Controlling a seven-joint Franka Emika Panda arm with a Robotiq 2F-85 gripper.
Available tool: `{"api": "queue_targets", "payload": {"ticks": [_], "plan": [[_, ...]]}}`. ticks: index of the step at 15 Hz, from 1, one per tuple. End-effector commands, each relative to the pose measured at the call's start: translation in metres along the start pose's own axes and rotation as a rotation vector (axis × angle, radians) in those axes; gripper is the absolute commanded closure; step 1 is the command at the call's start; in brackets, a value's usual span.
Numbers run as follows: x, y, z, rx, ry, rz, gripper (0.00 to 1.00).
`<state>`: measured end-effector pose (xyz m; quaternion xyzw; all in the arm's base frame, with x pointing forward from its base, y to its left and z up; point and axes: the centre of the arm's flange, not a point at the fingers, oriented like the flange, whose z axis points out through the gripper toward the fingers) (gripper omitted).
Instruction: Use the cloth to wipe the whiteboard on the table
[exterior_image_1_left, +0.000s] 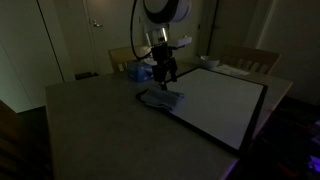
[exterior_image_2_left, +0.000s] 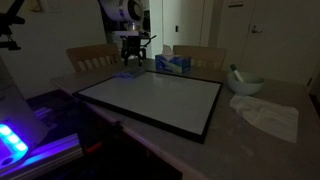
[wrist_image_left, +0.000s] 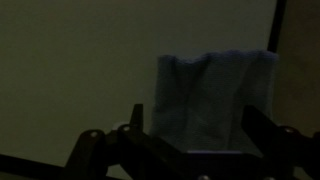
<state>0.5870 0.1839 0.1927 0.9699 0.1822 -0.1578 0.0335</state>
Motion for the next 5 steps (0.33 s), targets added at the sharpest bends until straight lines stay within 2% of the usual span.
{"api": "queue_targets", "payload": {"ticks": [1,5], "plan": [[-0.0098,0.0051,-0.0198,0.01,-0.011,0.001,0.0],[-0.0119,0.0084,-0.0253,0.026,-0.015,0.0,0.0]]}}
